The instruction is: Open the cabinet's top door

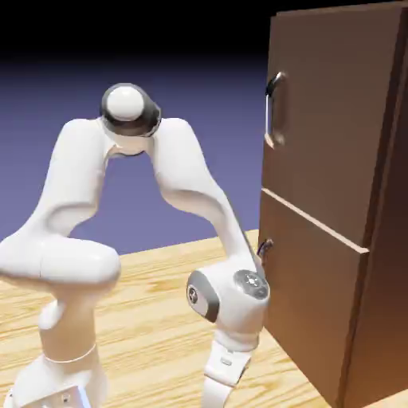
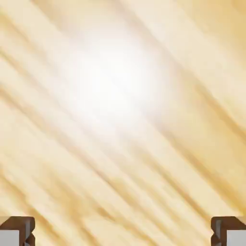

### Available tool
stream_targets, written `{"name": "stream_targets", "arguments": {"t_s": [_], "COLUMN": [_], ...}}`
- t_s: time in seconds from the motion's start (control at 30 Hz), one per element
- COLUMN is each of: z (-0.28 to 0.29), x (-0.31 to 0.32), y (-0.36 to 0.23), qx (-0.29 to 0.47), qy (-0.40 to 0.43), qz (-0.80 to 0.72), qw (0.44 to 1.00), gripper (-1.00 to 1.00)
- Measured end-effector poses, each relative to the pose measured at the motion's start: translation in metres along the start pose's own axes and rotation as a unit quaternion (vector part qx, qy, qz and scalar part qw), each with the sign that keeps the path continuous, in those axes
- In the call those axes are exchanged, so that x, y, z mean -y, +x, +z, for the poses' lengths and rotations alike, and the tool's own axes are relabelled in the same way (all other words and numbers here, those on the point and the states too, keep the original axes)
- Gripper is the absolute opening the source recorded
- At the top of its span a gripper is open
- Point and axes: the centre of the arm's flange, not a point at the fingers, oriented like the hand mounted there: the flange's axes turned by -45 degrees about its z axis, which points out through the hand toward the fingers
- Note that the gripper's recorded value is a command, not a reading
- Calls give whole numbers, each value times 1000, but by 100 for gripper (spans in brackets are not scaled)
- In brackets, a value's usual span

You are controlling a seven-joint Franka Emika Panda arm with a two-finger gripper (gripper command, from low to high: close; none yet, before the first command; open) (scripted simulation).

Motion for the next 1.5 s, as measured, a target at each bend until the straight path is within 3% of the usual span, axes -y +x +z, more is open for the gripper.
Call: {"name": "stream_targets", "arguments": {"t_s": [0.23, 0.5, 0.77, 0.9, 1.07, 1.27, 1.3, 1.5], "z": [-75, -197, -328, -362, -414, -420, -421, -417], "x": [3, 55, 139, 180, 151, 178, 183, 149], "y": [19, 9, -76, -120, -180, -151, -145, -156], "qx": [-130, -320, -508, -605, -699, -701, -700, -686], "qy": [4, 56, 146, 168, 258, 261, 261, 296], "qz": [-4, -83, -233, -264, -240, -239, -240, -279], "qw": [991, 942, 817, 732, 622, 619, 620, 603], "gripper": [100, 100, 100, 100, 100, 100, -100, -100]}}
